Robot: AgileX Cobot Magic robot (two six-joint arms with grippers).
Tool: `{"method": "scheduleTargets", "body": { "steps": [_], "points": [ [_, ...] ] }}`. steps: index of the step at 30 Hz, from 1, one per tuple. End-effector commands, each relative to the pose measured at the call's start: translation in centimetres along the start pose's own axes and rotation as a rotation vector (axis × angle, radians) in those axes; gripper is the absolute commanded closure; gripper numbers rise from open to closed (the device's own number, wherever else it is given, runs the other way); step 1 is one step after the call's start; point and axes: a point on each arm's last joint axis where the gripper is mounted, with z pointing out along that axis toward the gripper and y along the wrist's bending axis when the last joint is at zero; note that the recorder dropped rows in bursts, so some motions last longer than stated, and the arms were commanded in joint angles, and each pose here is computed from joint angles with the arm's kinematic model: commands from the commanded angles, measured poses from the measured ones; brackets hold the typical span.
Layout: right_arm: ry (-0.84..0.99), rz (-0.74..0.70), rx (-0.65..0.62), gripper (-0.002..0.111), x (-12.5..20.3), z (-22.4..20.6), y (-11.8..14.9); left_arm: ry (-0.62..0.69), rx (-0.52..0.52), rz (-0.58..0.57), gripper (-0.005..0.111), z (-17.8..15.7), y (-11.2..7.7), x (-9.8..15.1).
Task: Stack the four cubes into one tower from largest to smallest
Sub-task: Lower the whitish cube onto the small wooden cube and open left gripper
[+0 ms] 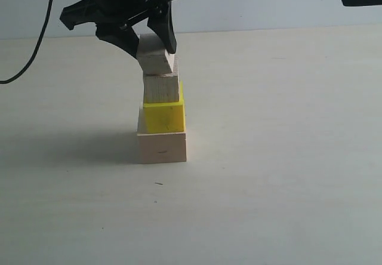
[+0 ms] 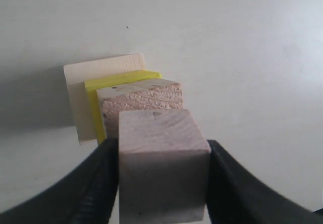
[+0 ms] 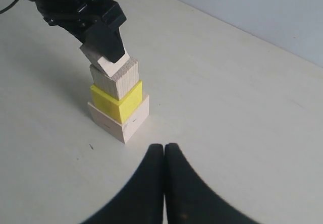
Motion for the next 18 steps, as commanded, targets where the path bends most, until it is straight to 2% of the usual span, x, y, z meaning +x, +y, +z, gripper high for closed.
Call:
{"method": "scheduleTargets", "body": {
  "steps": [1,7,9,13,15,18],
  "points": [
    [-0.004,-0.005,0.009,0.108,0.01,0.01,-0.14,-0.004,-0.012,-0.002,0.107,0.04,0.13,0.07],
    [0.008,-0.009,0.014,0.108,0.12,0.01,-0.18,-0.004,-0.012,-0.002,0.105,0.04,0.13,0.07],
    [0.009,-0.009,0.014,0.108,0.14,0.01,-0.18,-0.003,-0.01,-0.003,0.091,0.04,0.11,0.08],
    [0.009,-0.009,0.014,0.108,0.14,0.01,-0.18,-0.003,-0.01,-0.003,0.069,0.04,0.11,0.08],
    [0.009,-0.009,0.014,0.108,0.14,0.01,-0.18,-0.003,-0.01,-0.003,0.062,0.04,0.11,0.08],
    [0.011,-0.009,0.014,0.108,0.15,0.01,-0.18,-0.003,-0.01,-0.003,0.058,0.04,0.11,0.08]
  ]
}}
